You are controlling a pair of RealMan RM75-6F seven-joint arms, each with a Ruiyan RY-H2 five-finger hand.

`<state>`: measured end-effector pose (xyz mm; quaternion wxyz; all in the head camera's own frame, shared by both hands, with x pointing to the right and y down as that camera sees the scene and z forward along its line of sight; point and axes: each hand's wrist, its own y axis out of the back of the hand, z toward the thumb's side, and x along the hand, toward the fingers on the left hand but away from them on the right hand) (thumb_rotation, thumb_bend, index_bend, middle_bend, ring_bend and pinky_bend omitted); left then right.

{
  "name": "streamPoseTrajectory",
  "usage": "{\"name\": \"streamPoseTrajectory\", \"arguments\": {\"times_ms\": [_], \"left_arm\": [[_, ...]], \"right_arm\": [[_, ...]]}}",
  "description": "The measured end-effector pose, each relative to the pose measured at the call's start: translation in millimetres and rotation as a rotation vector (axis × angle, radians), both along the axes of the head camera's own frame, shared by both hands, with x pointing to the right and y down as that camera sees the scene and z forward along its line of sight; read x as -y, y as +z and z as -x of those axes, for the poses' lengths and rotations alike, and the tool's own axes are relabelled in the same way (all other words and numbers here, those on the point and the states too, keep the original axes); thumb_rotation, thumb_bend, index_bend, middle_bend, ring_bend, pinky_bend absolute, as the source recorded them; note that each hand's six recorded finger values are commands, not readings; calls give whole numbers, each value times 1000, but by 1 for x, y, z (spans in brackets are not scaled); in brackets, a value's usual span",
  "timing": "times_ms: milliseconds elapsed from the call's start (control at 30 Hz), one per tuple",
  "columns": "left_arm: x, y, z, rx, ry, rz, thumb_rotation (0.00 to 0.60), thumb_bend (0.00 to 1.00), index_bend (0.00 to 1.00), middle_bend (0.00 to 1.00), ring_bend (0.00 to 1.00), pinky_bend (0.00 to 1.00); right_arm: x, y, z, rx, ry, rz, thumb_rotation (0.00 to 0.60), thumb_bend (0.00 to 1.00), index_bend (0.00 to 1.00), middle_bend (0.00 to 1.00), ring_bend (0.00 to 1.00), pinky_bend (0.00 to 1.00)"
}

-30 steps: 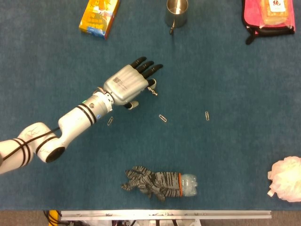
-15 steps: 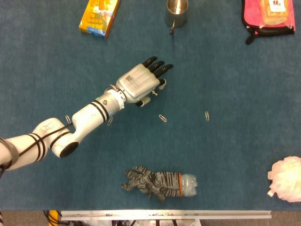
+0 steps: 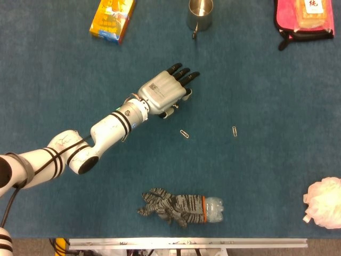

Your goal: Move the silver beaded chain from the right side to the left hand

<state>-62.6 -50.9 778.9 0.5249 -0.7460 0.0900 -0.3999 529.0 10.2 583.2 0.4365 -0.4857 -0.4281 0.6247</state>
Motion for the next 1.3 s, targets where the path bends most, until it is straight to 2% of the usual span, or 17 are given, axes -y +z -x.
{"name": "streamPoseTrajectory", "arguments": {"times_ms": [500,1300], "left_arm": [[8,12,10,62,-22,-8,600,329,389,0,0,43],[0,9,12,50,-24,12,600,329,420,0,0,43]], "right_arm": [[-1,4,-3,6,11,11,600,0,161,47,0,0],[-1,9,1,16,7,24,600,0,161,47,0,0]]}}
